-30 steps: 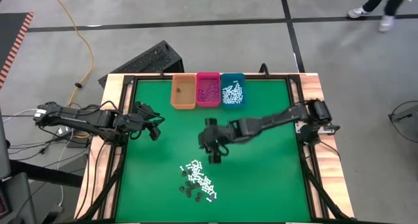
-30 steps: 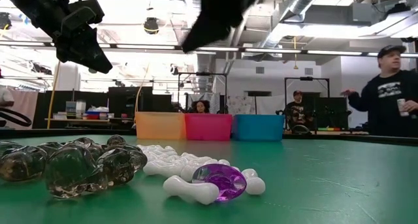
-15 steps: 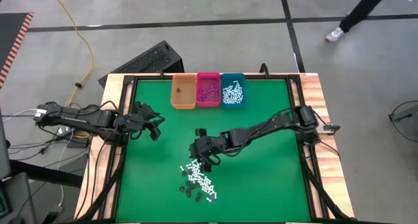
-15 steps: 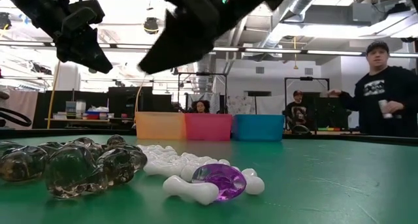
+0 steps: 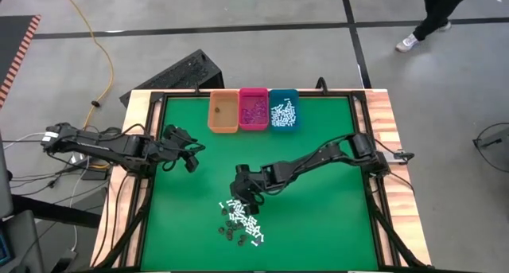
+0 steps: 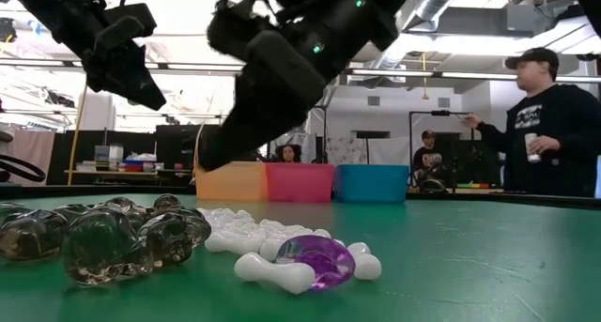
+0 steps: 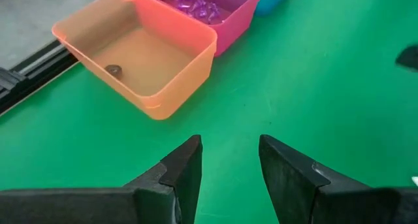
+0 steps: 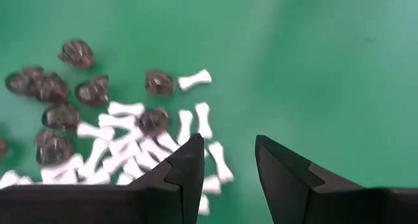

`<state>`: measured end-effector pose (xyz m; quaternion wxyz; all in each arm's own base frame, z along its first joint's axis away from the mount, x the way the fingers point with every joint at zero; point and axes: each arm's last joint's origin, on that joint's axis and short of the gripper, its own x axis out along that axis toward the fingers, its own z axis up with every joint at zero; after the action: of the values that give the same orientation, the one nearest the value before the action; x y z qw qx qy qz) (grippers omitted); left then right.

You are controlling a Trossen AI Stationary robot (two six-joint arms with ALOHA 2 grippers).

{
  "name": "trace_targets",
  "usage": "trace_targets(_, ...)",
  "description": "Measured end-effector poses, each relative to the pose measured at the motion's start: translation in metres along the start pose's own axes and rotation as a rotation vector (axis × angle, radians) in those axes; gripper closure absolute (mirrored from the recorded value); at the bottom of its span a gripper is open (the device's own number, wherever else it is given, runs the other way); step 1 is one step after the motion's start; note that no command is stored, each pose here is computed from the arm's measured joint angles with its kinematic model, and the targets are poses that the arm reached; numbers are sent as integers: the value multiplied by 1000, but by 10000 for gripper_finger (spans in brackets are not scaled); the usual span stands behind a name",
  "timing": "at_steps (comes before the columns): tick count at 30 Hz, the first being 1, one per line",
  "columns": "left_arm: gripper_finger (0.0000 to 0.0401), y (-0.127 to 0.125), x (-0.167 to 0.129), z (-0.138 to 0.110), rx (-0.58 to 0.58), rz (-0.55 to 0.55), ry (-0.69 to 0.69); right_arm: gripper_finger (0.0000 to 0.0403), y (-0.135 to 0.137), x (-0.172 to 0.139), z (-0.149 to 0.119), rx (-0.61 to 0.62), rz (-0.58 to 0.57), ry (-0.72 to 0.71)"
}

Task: Sort Halloween decoration
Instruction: Put the white bone toy into the blue bin

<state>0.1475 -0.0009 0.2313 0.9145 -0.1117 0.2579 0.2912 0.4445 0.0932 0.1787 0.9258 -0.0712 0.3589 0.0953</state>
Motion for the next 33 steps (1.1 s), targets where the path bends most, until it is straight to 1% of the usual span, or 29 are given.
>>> trace_targets(5,257,-1,2,-1,6,7,6,237,2,15,-10,0,31,25)
trace_targets(14,257,-1,2,-1,0,7,11,237,-5,15,-12,18,17,44)
trace_targets(17,257,-1,2,-1,0,8,12,237,-8,21,-16,22,13,46)
trace_targets(19,257,-1,2,-1,-1,7,11,237,-8,26,-21,21,17,67)
trace_targets(25,257,-1,2,-1,-1,8,11,238,-3,30,-22,17,23,62)
trace_targets(27,257,-1,2,-1,-1,9,10,245,-4,30,-22,19,9,66)
trace_targets(29,257,-1,2,-1,-1,10,11,260,-4,30,-22,19,-5,68)
trace_targets(33,257,-1,2,-1,-1,10,11,305,-4,30,-23,19,-6,73)
